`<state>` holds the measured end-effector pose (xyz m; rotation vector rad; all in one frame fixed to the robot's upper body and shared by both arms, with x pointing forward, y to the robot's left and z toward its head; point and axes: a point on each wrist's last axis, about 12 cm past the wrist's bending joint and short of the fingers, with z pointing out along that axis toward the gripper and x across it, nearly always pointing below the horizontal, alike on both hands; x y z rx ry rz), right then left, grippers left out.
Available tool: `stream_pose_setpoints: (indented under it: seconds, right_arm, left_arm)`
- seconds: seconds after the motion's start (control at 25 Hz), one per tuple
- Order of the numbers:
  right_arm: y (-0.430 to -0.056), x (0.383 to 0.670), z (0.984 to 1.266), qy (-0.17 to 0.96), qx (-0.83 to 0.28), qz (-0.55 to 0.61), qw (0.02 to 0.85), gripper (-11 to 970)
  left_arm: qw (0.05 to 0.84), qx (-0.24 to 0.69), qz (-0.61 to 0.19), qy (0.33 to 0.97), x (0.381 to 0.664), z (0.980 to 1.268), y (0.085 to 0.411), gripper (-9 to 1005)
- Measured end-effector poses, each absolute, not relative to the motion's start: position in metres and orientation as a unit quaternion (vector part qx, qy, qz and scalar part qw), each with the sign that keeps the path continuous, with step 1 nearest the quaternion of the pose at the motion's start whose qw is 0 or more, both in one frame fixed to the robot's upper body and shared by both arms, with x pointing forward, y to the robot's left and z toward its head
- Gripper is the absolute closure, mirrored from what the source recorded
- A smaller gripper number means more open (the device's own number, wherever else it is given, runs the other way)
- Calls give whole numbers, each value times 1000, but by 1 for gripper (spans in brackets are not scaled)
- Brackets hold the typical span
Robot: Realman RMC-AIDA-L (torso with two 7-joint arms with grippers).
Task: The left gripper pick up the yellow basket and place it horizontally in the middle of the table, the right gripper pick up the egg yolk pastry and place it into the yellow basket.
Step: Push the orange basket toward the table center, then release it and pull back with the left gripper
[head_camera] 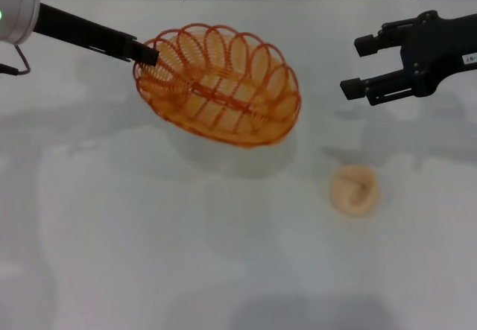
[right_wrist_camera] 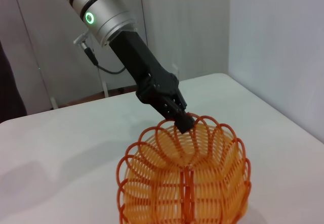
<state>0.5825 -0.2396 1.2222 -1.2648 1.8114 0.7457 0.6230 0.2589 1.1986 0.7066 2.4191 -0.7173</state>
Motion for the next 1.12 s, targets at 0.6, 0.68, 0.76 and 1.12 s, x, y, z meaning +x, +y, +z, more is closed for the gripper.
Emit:
stream_pose_setpoints:
  seconds: [0.6,0.68,0.76,1.12]
  right_arm:
    - [-239,580,1229,711,-504,291,394,191]
    - [-239,579,1230,712,-504,291,393,191]
    - [-239,579,1230,712,-505,291,393,191]
    - [-238,580,1233,709,-508,289,395,190]
  left_arm:
    - [189,145,-299,924,610,1183,265,929]
    - [182,136,-299,927,608,1181,266,929]
    - [174,128,-302,929,606,1177,265,929]
    - [144,102,-318,932,603,1157,258,928]
